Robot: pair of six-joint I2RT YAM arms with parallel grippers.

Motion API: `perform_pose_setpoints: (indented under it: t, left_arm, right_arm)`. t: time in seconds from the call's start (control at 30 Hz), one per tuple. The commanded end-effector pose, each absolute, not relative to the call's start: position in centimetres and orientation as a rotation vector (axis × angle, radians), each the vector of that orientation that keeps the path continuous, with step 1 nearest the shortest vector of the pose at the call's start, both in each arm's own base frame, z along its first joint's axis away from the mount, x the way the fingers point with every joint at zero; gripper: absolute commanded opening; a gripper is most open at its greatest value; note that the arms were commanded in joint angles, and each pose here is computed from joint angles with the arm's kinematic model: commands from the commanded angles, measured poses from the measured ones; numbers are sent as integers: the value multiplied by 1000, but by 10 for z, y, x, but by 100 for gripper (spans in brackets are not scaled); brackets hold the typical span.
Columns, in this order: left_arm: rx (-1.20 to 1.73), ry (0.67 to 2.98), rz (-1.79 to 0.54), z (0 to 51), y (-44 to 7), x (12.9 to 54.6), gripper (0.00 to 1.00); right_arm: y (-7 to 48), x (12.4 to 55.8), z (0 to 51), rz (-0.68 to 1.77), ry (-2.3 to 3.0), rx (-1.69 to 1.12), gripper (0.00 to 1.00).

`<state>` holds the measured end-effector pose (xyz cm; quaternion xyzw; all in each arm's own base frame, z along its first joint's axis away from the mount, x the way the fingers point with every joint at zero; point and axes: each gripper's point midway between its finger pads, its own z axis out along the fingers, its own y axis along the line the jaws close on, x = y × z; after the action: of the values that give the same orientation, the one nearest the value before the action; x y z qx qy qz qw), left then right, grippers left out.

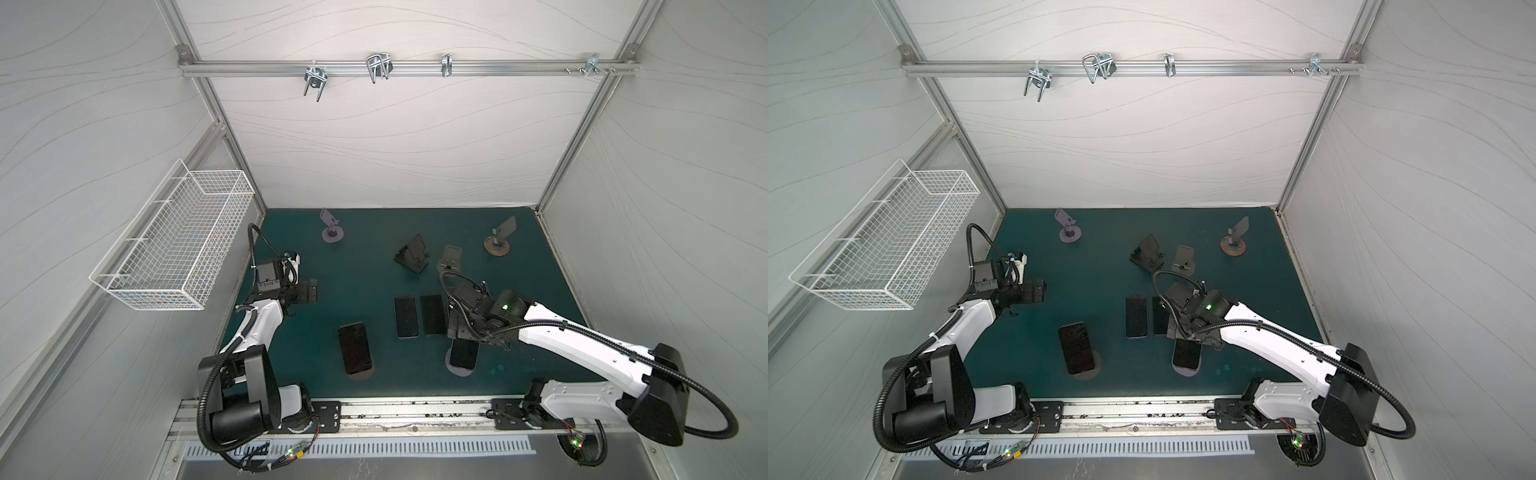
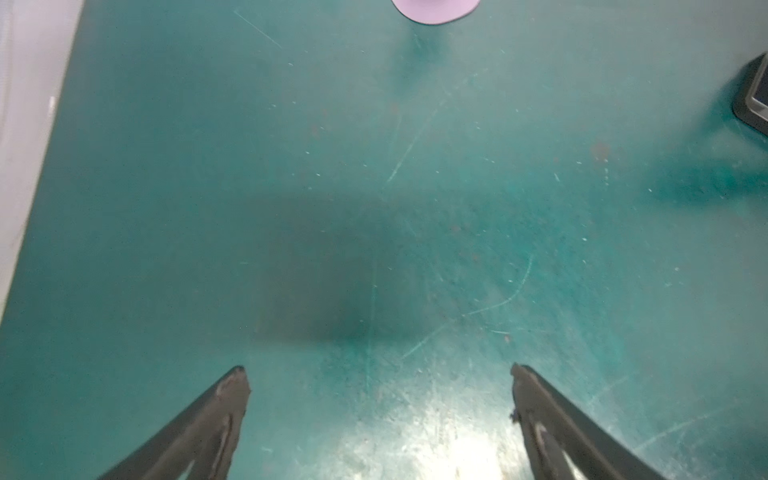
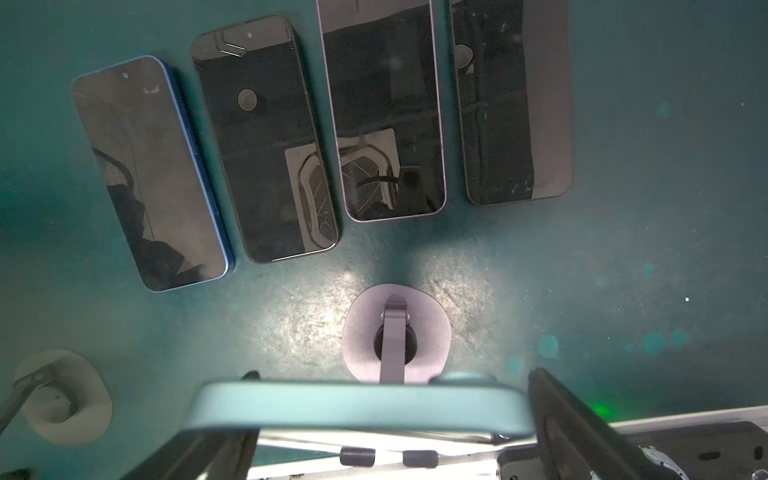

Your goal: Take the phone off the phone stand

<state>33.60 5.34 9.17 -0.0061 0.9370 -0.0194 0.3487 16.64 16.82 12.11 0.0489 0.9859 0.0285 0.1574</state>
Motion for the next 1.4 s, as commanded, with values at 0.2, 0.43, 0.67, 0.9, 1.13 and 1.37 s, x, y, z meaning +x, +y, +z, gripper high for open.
perform_pose_setpoints:
  t: [0.2, 0.43, 0.67, 0.9, 1.13, 1.37]
  left_arm:
    - [-1, 2369, -41, 108, 57, 349, 100]
    - [-6, 2369, -34, 107, 58, 348, 100]
    - [-11, 2370, -30, 107, 59, 348, 100]
    - [-10, 2371, -28, 107, 59, 349, 100]
    - [-6, 2370, -32, 108, 58, 349, 100]
    - [3, 2376, -45, 107, 56, 349, 99]
  right_arm:
    - [174, 166, 108, 105, 2827, 244, 92]
    - [172, 166, 105, 49, 2831, 242, 86]
    - [176, 165, 102, 61, 2836, 239, 73]
    - [176, 171, 117, 8, 2789, 177, 71]
    - [183, 176, 137, 101, 2737, 83, 71]
    - [172, 177, 168, 95, 2684, 11, 67]
